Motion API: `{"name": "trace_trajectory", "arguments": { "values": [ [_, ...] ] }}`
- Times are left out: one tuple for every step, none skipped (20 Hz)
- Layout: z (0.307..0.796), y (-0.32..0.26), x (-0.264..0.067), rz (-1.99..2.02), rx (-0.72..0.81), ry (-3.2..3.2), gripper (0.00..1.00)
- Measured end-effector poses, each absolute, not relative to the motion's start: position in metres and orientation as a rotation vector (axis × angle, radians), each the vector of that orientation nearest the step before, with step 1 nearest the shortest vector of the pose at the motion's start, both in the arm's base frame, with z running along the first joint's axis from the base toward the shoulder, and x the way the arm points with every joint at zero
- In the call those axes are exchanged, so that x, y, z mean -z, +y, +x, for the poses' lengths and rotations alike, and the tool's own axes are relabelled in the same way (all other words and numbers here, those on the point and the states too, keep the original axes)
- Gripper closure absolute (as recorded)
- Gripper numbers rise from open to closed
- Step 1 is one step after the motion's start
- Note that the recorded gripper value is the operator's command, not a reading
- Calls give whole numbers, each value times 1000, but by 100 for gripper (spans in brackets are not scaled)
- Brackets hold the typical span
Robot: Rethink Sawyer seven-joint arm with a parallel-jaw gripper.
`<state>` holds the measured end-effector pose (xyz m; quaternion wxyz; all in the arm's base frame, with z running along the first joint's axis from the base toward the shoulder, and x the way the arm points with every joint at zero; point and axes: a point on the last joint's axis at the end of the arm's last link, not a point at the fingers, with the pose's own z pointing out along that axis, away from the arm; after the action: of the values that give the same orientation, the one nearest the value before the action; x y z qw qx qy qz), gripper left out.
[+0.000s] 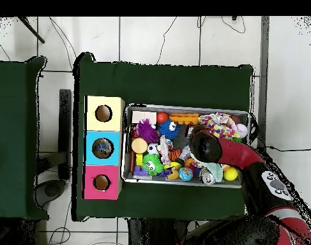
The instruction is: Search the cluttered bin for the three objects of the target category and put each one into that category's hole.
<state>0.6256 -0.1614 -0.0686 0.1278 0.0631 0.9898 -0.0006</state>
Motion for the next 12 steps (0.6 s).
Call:
{"name": "trace_trajectory", "arguments": {
  "values": [
    [625,-161,67,182,2,2880,100],
    [625,-160,65,180,2,2880,100],
    [624,-159,60,174,4,2879,100],
    [623,-158,55,170,6,2879,100],
    [623,-157,51,166,8,2879,100],
    [622,-156,41,156,13,2880,100],
    [620,-154,30,147,19,2882,100],
    [620,-154,22,141,24,2883,100],
    [619,-154,13,135,31,2884,100],
    [618,-154,4,130,39,2884,100],
    [617,-154,-6,124,47,2884,100],
    [616,-154,-10,122,51,2884,100]
  ]
}}
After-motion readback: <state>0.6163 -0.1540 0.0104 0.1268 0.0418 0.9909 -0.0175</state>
